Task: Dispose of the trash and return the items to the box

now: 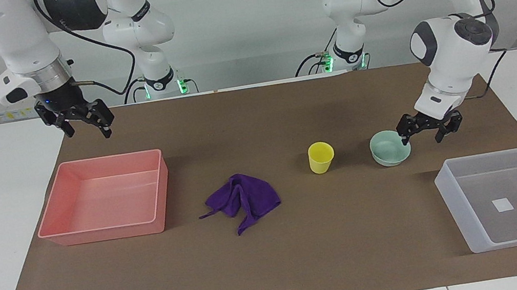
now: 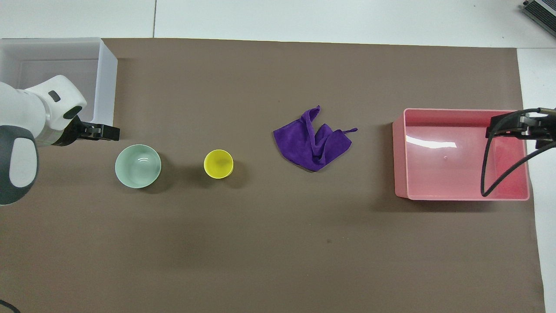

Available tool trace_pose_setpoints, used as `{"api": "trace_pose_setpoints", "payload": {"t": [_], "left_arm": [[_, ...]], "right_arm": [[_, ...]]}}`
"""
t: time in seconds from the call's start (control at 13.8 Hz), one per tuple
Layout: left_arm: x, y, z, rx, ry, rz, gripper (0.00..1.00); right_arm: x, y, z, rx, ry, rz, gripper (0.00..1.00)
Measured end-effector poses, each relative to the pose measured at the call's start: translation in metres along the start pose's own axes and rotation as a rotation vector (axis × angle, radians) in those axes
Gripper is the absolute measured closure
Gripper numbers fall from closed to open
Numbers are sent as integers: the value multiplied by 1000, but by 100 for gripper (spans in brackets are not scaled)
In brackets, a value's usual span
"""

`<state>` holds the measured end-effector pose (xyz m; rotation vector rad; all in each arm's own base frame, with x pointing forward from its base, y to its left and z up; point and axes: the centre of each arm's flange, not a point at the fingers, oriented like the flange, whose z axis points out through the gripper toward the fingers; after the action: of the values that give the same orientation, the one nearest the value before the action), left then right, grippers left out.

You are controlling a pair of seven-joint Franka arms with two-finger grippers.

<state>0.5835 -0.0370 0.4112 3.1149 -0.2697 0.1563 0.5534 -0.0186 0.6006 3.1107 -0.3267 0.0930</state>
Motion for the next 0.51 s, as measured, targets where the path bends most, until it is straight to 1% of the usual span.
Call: {"api": "trace_pose_setpoints", "payload": {"t": [0.22, 0.36, 0.51], "left_arm": [[-3, -4, 31, 1, -25, 5, 0], [-6, -10, 55, 3, -40, 0, 0], [-15, -17, 75, 0, -74, 2, 0]], "right_arm": [[12, -30, 29, 21, 28, -40, 0], [24, -63, 60, 31, 54, -57, 0], [32, -103, 93, 44, 72, -44, 0]]}}
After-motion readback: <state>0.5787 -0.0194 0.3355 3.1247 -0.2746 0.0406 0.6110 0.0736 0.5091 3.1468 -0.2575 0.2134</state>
